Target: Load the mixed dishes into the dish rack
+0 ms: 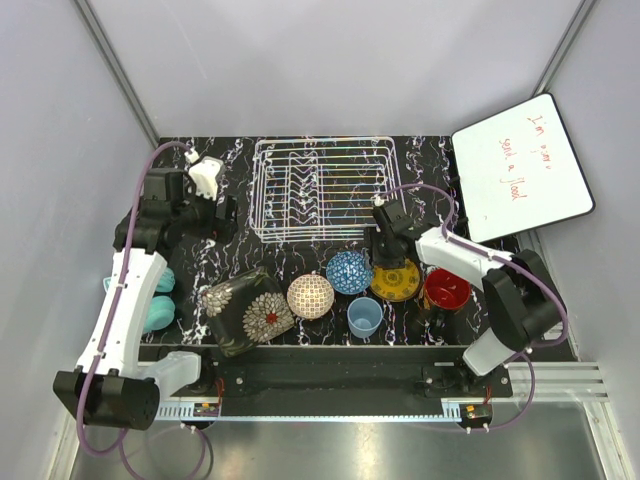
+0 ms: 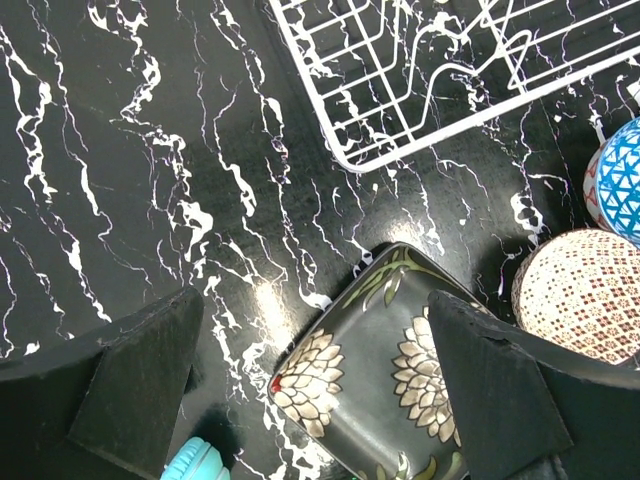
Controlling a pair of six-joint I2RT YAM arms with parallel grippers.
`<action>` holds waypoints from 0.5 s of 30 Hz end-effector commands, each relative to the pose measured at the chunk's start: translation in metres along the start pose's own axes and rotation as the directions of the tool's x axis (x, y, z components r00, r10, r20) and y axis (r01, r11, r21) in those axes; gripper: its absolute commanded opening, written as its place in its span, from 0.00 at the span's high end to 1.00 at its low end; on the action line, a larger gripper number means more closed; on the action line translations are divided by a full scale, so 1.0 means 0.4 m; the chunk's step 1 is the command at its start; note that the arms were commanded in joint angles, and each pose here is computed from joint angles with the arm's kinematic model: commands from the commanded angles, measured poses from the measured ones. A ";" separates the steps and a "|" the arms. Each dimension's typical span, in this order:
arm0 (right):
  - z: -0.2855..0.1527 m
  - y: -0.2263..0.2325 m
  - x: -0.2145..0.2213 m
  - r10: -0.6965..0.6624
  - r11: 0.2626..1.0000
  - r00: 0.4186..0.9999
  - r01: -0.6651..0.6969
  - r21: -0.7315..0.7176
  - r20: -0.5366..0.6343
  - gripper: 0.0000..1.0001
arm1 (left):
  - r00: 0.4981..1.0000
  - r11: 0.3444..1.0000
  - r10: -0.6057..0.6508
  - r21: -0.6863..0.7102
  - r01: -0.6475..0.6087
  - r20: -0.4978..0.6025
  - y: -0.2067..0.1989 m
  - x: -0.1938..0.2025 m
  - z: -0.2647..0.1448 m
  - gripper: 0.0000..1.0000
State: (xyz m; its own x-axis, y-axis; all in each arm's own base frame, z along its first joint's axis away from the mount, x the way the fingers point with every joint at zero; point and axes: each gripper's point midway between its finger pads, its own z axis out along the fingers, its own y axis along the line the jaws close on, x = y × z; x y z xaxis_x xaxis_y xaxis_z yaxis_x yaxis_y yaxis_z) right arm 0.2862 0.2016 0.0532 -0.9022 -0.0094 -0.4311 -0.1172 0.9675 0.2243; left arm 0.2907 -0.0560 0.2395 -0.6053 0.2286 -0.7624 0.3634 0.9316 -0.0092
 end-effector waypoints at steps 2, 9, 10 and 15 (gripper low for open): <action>0.030 0.033 -0.028 -0.018 1.000 0.999 0.018 -0.024 0.033 0.47 | 0.999 1.000 0.004 0.016 -0.005 0.040 0.003 -0.033 0.026 0.01; 0.081 0.028 0.001 -0.023 1.000 1.000 0.022 -0.013 -0.010 0.75 | 0.999 1.000 -0.004 -0.029 0.006 0.049 0.023 -0.034 0.032 0.01; 0.081 0.028 0.000 -0.024 1.000 1.000 0.024 -0.013 -0.010 0.79 | 0.998 0.999 -0.003 -0.043 0.006 0.058 0.029 -0.041 0.030 0.01; 0.034 0.036 -0.041 -0.045 0.999 0.997 0.046 -0.019 0.056 0.95 | 0.997 0.999 0.021 -0.032 -0.019 0.079 0.026 -0.060 0.028 0.01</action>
State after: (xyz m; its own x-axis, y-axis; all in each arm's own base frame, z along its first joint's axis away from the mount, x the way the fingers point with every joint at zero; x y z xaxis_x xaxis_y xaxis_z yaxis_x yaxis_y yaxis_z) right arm 0.2970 0.2246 0.0381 -0.9001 -0.0241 -0.4350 -0.1510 0.9538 0.2597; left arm 0.3044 -0.0549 0.2308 -0.6079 0.2294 -0.7602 0.3544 0.9351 -0.0012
